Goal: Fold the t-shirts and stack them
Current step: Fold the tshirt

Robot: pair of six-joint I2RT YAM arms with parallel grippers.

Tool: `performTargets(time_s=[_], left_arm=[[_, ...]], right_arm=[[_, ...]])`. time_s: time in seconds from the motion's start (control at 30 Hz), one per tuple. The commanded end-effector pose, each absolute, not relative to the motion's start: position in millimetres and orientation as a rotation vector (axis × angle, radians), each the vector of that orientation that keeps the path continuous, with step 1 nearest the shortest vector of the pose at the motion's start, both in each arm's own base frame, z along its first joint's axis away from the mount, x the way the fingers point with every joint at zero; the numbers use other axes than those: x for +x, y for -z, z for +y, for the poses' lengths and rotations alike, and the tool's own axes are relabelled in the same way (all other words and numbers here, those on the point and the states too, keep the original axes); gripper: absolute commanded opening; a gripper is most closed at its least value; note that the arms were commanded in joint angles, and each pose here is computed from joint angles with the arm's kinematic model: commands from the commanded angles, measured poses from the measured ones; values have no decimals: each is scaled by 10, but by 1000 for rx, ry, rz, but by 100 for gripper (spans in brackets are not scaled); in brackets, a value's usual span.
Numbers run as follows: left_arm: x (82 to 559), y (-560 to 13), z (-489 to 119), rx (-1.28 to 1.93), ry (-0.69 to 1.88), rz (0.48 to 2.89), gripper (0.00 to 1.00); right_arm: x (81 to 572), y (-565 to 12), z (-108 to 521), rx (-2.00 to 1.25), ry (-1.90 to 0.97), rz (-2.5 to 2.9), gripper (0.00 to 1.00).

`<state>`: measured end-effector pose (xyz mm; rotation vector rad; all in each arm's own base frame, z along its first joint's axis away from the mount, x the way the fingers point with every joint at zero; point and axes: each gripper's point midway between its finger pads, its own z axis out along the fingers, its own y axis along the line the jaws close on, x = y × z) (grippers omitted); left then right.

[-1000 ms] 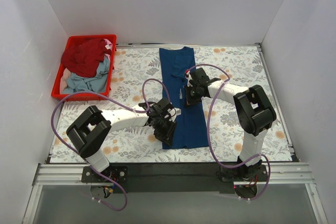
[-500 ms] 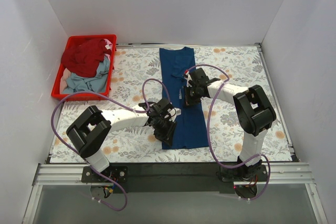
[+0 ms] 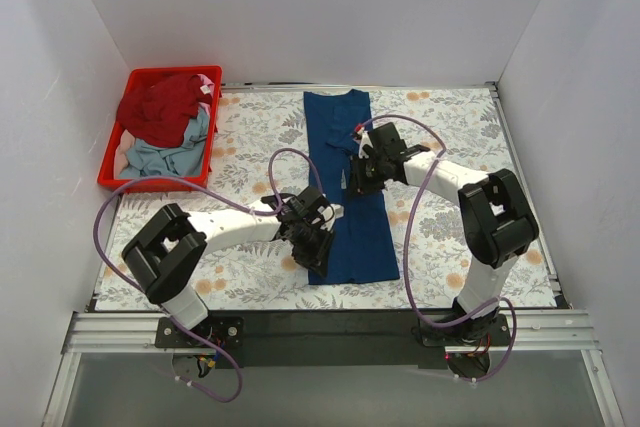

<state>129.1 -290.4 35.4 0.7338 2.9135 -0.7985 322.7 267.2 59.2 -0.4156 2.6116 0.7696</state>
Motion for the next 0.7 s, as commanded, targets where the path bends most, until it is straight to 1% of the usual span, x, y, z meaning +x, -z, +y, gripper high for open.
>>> performTargets(time_s=[0.0, 0.07, 0.13, 0.23, 0.4, 0.47, 0.5, 0.53, 0.57, 0.6, 0.63, 0.67], left_arm=[[1402, -630, -2925, 699, 806, 2800, 19], [1517, -720, -2907, 656, 771, 2746, 20], [1627, -787, -2903, 594, 760, 2710, 21], [1927, -872, -2828, 462, 730, 2649, 22], [2734, -1006, -2625, 149, 743, 2547, 22], [3137, -1163, -2603, 62, 749, 2456, 22], [3278, -1198, -2601, 39, 742, 2431, 22], [3421, -1095, -2623, 22, 730, 2437, 22], [3667, -1259, -2641, -4, 738, 2384, 22], [3785, -1263, -2654, -13, 734, 2374, 21], [3934, -1108, -2672, -30, 717, 2392, 21], [4137, -1254, -2710, -39, 732, 2347, 21]], right_arm=[[3393, -840, 2518, -390, -781, 2526, 32], [3488, -863, 2415, -351, -781, 2505, 34], [3567, -891, 2352, -326, -785, 2485, 35], [3737, -894, 2255, -291, -812, 2450, 36], [4028, -965, 2249, -245, -875, 2369, 36], [4126, -894, 2210, -214, -878, 2366, 36], [4208, -941, 2229, -202, -899, 2337, 36], [4249, -930, 2235, -196, -910, 2335, 36], [4274, -819, 2218, -178, -917, 2359, 36], [4340, -833, 2240, -183, -932, 2336, 36], [4431, -867, 2247, -178, -935, 2316, 36], [4461, -768, 2252, -171, -939, 2331, 36]])
